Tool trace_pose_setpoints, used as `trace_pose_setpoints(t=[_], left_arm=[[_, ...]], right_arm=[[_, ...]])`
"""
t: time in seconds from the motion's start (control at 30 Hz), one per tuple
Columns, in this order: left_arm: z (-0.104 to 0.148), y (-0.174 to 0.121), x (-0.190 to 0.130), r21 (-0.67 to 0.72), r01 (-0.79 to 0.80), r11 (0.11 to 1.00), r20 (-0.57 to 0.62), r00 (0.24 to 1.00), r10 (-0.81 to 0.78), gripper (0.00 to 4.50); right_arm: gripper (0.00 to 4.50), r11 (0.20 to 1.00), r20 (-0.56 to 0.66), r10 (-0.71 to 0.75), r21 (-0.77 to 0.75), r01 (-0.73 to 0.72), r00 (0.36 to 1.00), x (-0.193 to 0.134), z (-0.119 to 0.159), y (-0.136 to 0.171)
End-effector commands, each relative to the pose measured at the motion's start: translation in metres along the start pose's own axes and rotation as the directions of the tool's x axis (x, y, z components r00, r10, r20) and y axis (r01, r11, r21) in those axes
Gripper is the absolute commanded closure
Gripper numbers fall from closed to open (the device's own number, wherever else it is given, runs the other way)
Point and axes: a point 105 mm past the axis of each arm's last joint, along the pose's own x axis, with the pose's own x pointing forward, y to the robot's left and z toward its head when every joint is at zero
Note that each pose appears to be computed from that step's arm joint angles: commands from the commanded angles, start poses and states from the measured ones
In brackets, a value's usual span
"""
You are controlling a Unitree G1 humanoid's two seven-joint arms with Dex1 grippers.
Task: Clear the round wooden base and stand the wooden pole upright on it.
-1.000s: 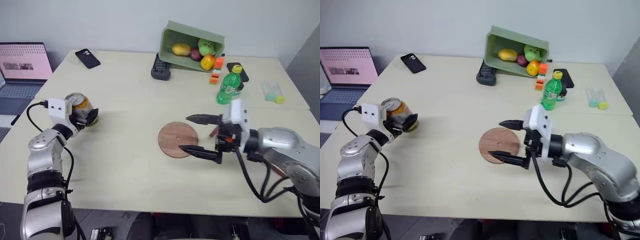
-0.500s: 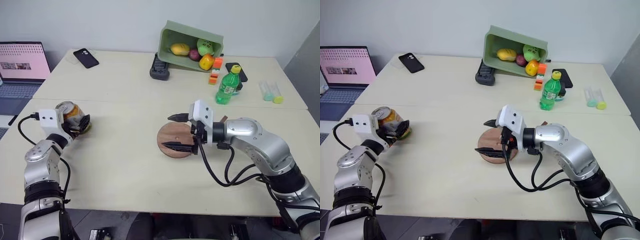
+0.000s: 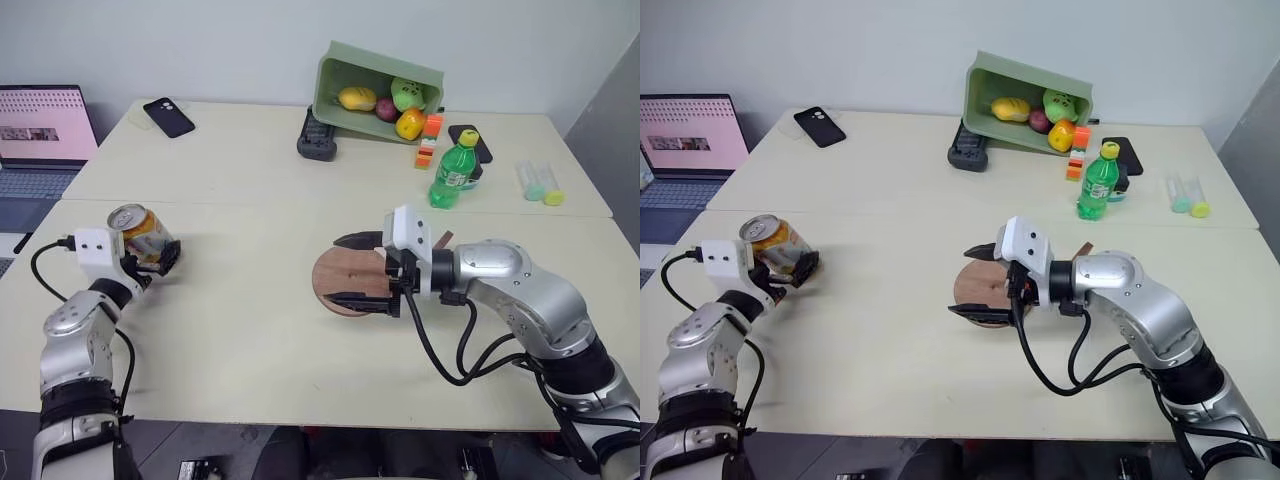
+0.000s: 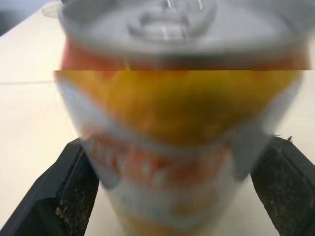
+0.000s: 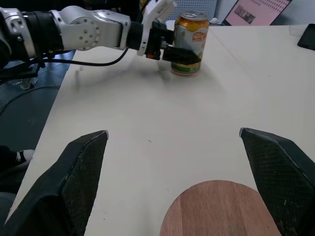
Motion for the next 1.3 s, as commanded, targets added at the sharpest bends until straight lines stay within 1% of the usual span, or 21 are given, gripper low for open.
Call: trace_pose_setpoints(t=[0.03,0.13,0.23,0.3,0.37,0.43,0.5,0.57,0.63,0.7,0.73,0.77,0.8,0.83,0.9,0.97,1.03,1.07,1.1,1.2,1.3], left_arm=[[0.013,0.014,-0.018,0.063,-0.044,0.997,0.025,0.999,0.043,0.04],[0.004,0.023,-0.034,0.102,-0.078,0.992,-0.013,0.997,0.080,0.04],[-0.005,0.022,-0.061,0.152,-0.061,0.987,-0.070,0.995,0.072,0.04],[-0.003,0.006,-0.075,0.194,0.006,0.981,-0.087,0.996,0.011,0.04],[0.002,-0.031,-0.085,0.267,0.166,0.949,-0.110,0.984,-0.141,0.04],[0.012,-0.081,-0.094,0.293,0.358,0.886,-0.123,0.934,-0.337,0.04],[0.022,-0.113,-0.097,0.298,0.488,0.820,-0.134,0.872,-0.470,0.04],[0.035,-0.136,-0.090,0.295,0.580,0.760,-0.121,0.811,-0.572,0.04],[0.046,-0.158,-0.083,0.302,0.672,0.677,-0.124,0.731,-0.671,0.04],[0.051,-0.174,-0.077,0.302,0.743,0.597,-0.150,0.656,-0.740,0.04],[0.052,-0.182,-0.075,0.303,0.774,0.556,-0.165,0.617,-0.769,0.04],[0.053,-0.192,-0.075,0.305,0.813,0.495,-0.192,0.562,-0.805,0.04],[0.053,-0.198,-0.075,0.306,0.837,0.454,-0.212,0.525,-0.825,0.04],[0.053,-0.202,-0.076,0.305,0.850,0.430,-0.225,0.503,-0.835,0.04],[0.054,-0.208,-0.075,0.315,0.863,0.394,-0.237,0.473,-0.848,0.04],[0.058,-0.223,-0.067,0.351,0.875,0.333,-0.246,0.430,-0.869,0.04],[0.060,-0.232,-0.063,0.376,0.877,0.299,-0.258,0.409,-0.875,0.04],[0.062,-0.237,-0.063,0.383,0.880,0.281,-0.260,0.395,-0.881,0.04],[0.064,-0.241,-0.063,0.388,0.882,0.269,-0.259,0.385,-0.886,0.04],[0.068,-0.251,-0.062,0.404,0.883,0.241,-0.254,0.361,-0.897,0.04],[0.070,-0.258,-0.064,0.419,0.879,0.227,-0.246,0.351,-0.904,0.04]], right_arm=[[0.00,0.998,0.023,-0.020,-0.056,0.022,1.000,-0.008,0.008,0.000],[0.00,0.997,-0.002,-0.048,-0.055,0.048,0.999,-0.015,0.000,-0.003],[0.00,0.992,-0.032,-0.120,-0.043,0.118,0.992,-0.030,-0.010,-0.008],[0.00,0.986,-0.041,-0.163,-0.050,0.161,0.986,-0.042,-0.011,-0.009],[0.00,0.974,-0.054,-0.219,-0.066,0.215,0.974,-0.056,-0.010,-0.010],[0.00,0.947,-0.052,-0.319,-0.051,0.317,0.946,-0.078,-0.004,-0.014],[0.00,0.918,-0.051,-0.396,-0.034,0.394,0.917,-0.095,0.001,-0.015],[0.00,0.897,-0.085,-0.442,-0.025,0.442,0.893,-0.109,0.000,-0.011],[0.00,0.875,-0.175,-0.478,-0.003,0.485,0.861,-0.123,-0.012,-0.007],[0.00,0.865,-0.277,-0.484,-0.005,0.502,0.830,-0.135,-0.027,-0.003],[0.00,0.866,-0.312,-0.472,0.011,0.500,0.825,-0.139,-0.033,0.000],[0.00,0.855,-0.354,-0.477,0.027,0.518,0.804,-0.145,-0.040,-0.001],[0.00,0.846,-0.381,-0.480,0.037,0.532,0.790,-0.148,-0.045,-0.001],[0.00,0.839,-0.395,-0.484,0.043,0.542,0.781,-0.151,-0.047,-0.001],[0.00,0.842,-0.399,-0.480,0.039,0.538,0.781,-0.151,-0.048,-0.003],[0.00,0.832,-0.464,-0.495,-0.008,0.555,0.735,-0.153,-0.059,-0.017],[0.00,0.833,-0.500,-0.495,-0.039,0.552,0.711,-0.155,-0.065,-0.025],[0.00,0.842,-0.537,-0.468,-0.030,0.539,0.702,-0.153,-0.071,-0.028],[0.00,0.847,-0.560,-0.443,-0.006,0.532,0.700,-0.150,-0.075,-0.030],[0.00,0.835,-0.633,-0.403,0.042,0.549,0.661,-0.150,-0.087,-0.044],[0.00,0.820,-0.670,-0.388,0.063,0.569,0.633,-0.152,-0.093,-0.059]])
